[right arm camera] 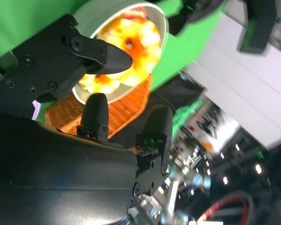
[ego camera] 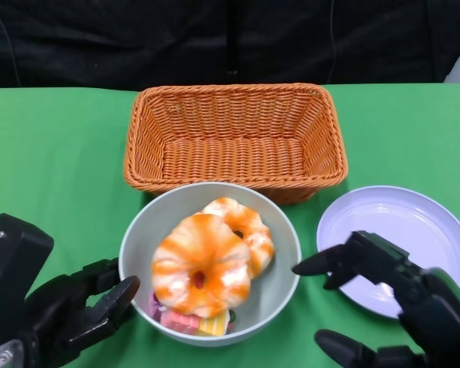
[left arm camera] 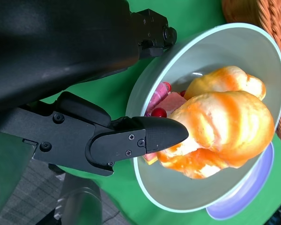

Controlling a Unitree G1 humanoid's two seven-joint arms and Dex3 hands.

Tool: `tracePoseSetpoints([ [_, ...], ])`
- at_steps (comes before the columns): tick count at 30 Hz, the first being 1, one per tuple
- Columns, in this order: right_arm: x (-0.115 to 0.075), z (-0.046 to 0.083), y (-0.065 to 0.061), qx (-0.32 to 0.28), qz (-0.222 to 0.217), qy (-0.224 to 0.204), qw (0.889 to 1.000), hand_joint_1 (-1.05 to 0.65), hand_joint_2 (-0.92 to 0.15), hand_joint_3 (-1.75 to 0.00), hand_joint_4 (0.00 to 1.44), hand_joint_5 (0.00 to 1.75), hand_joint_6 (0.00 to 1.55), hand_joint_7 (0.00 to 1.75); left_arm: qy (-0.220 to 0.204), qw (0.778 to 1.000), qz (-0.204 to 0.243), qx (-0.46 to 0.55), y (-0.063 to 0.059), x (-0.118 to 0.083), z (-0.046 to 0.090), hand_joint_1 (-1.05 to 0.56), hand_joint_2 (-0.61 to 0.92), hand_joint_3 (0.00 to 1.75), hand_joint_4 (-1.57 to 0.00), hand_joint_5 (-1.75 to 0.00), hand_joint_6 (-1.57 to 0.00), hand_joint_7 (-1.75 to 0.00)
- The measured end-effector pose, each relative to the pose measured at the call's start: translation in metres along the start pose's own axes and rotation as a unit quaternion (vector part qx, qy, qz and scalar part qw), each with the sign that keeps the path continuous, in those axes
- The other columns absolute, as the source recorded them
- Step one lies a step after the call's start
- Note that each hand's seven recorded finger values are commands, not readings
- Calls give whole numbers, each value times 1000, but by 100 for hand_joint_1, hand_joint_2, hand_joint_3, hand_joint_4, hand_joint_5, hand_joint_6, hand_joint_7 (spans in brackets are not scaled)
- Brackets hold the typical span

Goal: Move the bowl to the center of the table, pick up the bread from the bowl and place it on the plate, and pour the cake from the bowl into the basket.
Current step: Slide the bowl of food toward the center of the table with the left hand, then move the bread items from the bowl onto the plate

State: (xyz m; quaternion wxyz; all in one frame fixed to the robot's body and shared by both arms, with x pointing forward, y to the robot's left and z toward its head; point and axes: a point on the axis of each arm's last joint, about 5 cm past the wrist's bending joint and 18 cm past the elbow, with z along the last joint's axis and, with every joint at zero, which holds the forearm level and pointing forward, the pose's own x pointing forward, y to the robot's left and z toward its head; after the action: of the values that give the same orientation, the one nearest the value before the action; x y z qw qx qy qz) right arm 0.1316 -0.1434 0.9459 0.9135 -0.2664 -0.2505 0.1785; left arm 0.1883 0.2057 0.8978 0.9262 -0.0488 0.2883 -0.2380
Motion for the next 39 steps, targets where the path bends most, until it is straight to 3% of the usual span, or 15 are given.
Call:
tracePoseSetpoints([
  [4,14,4,-2,-26,25,-7,999,-48,-81,-14,0,123,0,96,4,1000,-15,7,-9,3,2,-79,92,58,-7,-4,-4,-1],
  [13,28,6,1,-76,60,6,995,-50,-89,-4,0,100,3,81,8,999,-40,26,-20,9,10,-77,92,58,-7,-4,-3,0],
  [25,53,-17,16,-114,70,25,991,-53,-92,-1,0,87,12,51,13,998,-50,46,-25,13,11,-75,92,60,-10,-5,-5,-1],
  [28,61,-26,22,-129,67,30,989,-53,-92,-1,0,81,12,46,14,996,-34,82,-26,12,12,-72,92,61,-19,-10,-9,-3],
  [31,66,-33,27,-140,78,37,986,-54,-92,-2,0,78,12,41,7,989,10,147,-28,11,12,-63,92,59,-30,-15,-18,-6],
  [39,75,-50,43,-163,106,48,980,-59,-92,-5,0,80,15,35,-9,980,62,188,-33,11,14,-61,92,60,-36,-16,-26,-7],
])
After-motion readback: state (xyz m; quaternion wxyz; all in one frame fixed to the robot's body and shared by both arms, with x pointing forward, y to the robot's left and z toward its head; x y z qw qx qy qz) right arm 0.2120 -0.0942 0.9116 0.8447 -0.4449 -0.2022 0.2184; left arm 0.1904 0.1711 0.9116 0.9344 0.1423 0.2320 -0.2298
